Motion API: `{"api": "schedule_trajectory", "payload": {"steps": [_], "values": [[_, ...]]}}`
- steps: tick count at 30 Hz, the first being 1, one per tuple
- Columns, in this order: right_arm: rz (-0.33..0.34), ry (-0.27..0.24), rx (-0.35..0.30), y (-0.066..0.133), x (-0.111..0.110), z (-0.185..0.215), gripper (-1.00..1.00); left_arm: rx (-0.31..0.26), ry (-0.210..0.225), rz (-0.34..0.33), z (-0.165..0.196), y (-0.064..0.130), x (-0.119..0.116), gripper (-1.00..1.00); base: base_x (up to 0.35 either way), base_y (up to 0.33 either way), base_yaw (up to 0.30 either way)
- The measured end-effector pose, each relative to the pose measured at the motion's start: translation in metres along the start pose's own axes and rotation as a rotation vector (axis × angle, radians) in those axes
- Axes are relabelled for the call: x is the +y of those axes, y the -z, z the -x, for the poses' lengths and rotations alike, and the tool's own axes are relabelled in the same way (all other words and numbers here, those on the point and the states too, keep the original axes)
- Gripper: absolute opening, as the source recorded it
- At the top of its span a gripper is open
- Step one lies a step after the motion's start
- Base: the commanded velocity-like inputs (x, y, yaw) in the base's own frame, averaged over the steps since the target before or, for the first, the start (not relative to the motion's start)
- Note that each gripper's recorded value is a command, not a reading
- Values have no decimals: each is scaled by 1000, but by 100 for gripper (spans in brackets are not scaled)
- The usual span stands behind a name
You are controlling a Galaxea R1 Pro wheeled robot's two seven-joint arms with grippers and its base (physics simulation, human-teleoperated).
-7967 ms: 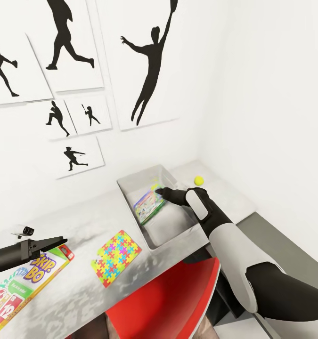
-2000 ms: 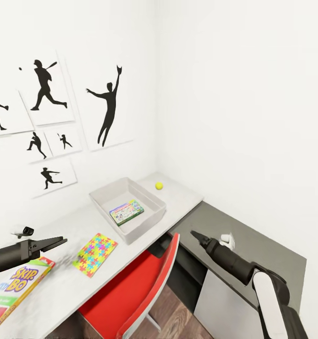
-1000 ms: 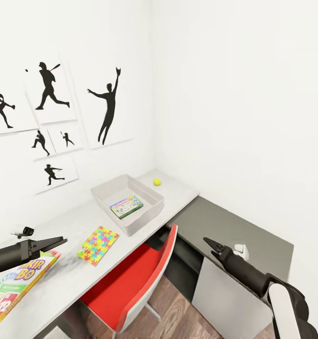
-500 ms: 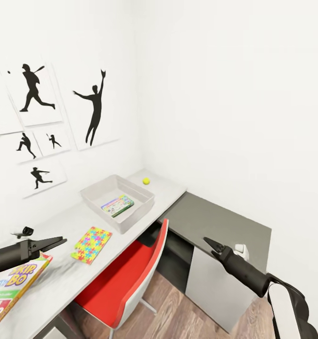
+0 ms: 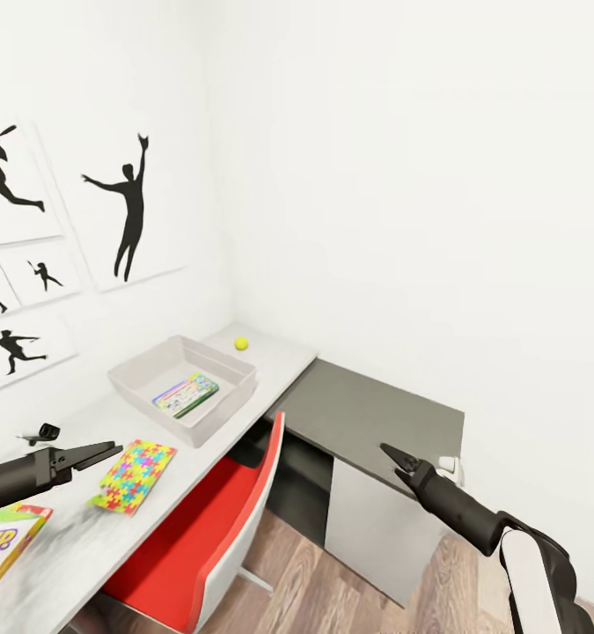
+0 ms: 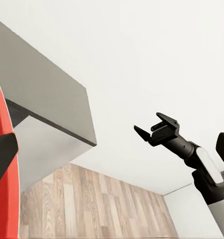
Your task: Put all the toys in the child's room - the three board games (two on the bed and one on the table), the two jigsaw puzzles on the table, and the tennis ball on the table - inside the toy box on the table in the child's room.
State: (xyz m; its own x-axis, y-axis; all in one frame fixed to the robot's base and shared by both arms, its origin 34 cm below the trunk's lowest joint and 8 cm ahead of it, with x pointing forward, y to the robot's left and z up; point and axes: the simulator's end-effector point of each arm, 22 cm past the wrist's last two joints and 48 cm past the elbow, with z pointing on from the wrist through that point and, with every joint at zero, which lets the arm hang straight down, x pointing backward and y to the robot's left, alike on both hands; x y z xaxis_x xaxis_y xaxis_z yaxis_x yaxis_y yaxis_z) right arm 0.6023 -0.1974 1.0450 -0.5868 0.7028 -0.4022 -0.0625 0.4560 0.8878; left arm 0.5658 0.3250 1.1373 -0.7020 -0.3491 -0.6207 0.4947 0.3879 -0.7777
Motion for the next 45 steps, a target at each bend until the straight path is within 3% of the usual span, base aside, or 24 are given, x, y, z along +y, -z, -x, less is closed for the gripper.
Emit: {"api": "schedule_trajectory", "payload": {"steps": [23,45], "values": [[14,15,-3,1,11,1,100,-6,-17,-8,3,2,-9,100,0,0,-245],[20,18,-5,1,13,1,100,-7,-20,-10,3,2,-11,100,0,0,-33]]}}
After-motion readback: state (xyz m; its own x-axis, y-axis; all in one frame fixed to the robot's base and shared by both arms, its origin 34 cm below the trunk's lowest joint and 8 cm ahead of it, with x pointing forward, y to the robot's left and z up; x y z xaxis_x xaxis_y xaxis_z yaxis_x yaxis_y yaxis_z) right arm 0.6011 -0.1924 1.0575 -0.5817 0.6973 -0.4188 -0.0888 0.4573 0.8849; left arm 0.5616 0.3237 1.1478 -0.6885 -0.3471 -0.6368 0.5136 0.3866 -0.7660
